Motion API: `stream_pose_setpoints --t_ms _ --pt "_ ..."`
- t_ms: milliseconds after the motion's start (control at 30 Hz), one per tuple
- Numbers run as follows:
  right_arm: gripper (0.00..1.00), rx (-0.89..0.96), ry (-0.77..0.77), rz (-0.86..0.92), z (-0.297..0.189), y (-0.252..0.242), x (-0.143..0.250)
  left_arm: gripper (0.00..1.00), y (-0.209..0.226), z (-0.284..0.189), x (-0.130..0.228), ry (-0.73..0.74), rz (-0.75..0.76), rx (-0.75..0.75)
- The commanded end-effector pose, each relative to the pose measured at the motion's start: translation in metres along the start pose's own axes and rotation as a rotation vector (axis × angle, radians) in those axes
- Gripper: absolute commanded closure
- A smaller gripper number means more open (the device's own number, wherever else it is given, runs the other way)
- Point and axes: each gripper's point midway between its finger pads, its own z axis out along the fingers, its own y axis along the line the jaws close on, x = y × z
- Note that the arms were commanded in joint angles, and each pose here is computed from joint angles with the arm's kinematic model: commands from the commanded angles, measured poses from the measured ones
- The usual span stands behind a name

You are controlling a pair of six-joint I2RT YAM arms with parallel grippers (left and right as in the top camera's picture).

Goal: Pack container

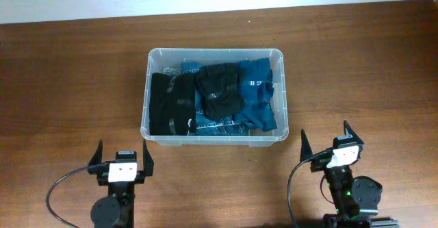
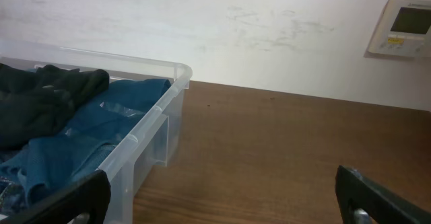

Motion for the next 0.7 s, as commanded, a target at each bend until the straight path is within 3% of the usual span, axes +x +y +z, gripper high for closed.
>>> stream_pose_setpoints --t_ms 0,667 --pt "0.02 -0.004 0.002 0.009 -0.0002 0.0003 0.0018 0.01 0.0035 0.0 0.0014 -0.001 0.014 -0.025" --pt "0.02 -0.004 0.002 0.009 -0.0002 0.0002 0.0018 0.01 0.0007 0.0 0.0007 -0.005 0.014 -0.008"
